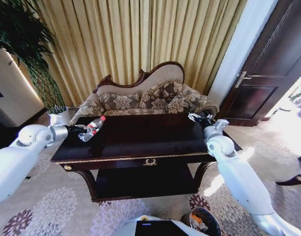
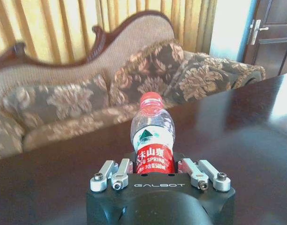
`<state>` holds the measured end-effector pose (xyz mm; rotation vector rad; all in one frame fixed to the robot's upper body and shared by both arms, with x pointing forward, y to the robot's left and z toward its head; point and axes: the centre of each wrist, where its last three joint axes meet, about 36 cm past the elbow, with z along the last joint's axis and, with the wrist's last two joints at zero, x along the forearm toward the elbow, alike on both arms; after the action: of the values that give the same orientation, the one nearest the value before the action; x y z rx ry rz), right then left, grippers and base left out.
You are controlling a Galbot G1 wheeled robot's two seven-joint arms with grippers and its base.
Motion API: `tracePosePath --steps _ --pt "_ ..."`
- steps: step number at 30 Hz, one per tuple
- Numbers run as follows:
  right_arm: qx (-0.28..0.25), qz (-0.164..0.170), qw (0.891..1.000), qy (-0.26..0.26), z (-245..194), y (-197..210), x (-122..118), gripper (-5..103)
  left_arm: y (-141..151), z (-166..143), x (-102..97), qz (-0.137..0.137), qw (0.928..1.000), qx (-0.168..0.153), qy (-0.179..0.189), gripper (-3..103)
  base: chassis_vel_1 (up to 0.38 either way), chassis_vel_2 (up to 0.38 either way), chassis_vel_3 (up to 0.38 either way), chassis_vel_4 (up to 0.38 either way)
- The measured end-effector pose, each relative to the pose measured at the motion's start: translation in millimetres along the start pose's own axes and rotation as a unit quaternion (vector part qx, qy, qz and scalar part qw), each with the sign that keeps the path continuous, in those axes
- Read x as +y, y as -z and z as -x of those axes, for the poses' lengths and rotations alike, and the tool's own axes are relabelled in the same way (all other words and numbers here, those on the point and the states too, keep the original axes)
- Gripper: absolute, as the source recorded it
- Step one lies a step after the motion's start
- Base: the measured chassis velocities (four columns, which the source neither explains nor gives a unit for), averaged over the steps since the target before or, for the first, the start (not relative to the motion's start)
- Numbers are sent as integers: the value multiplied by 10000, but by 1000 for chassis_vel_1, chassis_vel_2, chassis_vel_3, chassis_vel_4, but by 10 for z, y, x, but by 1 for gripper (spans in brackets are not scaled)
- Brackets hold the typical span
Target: Move to the front of the table and place the trash on the table into the trash bin.
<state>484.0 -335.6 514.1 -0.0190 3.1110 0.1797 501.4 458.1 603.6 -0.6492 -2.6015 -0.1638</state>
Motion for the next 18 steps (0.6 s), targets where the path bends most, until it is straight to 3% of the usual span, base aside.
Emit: tracePosePath --steps 3,4,7,13,18 --pt "-13 36 10000 25 -24 -11 36 100 31 74 -7 503 9983 -303 16 36 0 0 0 0" --pt "-13 36 10000 25 -24 -11 36 100 31 74 -7 503 9983 -303 16 36 0 0 0 0" --pt "-64 59 10000 26 -57 15 45 100 223 217 -87 938 9919 -840 -160 36 0 0 0 0" --pt "-143 46 9999 26 -94 98 20 100 543 433 -306 1044 9861 -1268 -259 36 0 0 0 0" --pt "-154 46 9999 9 -112 115 3 100 722 621 -463 1210 9838 -1222 -508 36 0 0 0 0"
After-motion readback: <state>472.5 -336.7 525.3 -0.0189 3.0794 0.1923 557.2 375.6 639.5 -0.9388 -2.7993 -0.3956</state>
